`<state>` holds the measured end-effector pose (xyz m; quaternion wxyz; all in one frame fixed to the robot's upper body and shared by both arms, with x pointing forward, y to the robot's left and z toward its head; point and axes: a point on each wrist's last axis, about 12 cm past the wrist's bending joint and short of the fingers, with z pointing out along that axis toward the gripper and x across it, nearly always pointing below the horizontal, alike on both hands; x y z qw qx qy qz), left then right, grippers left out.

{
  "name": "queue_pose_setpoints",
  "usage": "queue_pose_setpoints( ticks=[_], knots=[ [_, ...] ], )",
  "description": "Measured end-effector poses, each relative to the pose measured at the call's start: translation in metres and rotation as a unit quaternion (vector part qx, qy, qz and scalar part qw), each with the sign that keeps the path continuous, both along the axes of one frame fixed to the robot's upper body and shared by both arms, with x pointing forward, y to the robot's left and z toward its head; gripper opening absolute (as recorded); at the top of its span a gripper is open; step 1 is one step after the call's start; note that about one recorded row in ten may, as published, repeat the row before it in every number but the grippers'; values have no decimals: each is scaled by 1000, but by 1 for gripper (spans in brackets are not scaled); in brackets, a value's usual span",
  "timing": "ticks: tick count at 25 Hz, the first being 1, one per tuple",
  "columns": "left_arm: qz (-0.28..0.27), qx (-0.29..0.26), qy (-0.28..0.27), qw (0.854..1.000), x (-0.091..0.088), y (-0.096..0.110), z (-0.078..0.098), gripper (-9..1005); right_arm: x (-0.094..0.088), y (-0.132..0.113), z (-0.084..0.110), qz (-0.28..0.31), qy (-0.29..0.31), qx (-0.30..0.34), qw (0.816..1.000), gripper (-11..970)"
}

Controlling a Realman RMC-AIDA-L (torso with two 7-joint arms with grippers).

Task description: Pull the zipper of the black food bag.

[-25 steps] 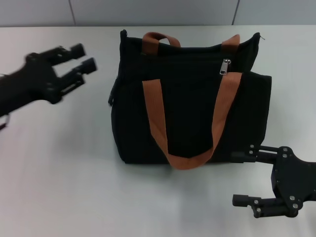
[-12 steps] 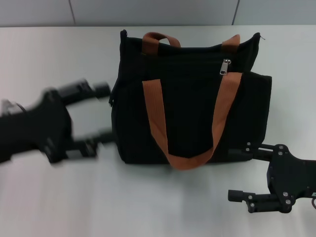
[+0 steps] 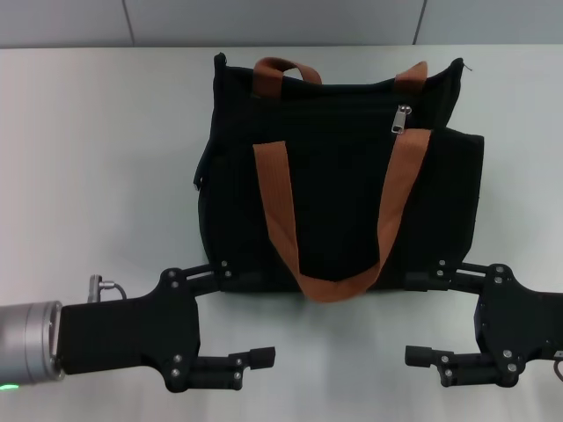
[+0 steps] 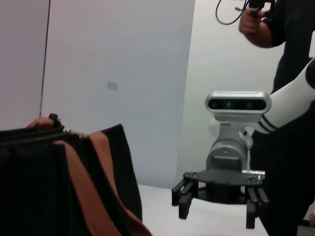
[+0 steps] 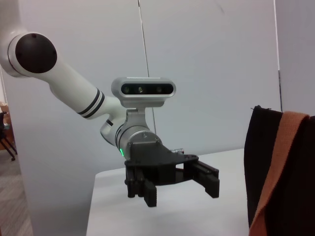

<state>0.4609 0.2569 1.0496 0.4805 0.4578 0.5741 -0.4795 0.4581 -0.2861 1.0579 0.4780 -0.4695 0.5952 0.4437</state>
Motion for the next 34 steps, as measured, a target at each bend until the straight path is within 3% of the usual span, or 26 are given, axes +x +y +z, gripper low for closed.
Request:
queue_pose_setpoints(
  ticks=[34],
  knots=[
    [11, 5, 5, 1000, -8, 4, -6, 822, -3, 0, -4, -4, -4, -2, 1000, 787]
  ],
)
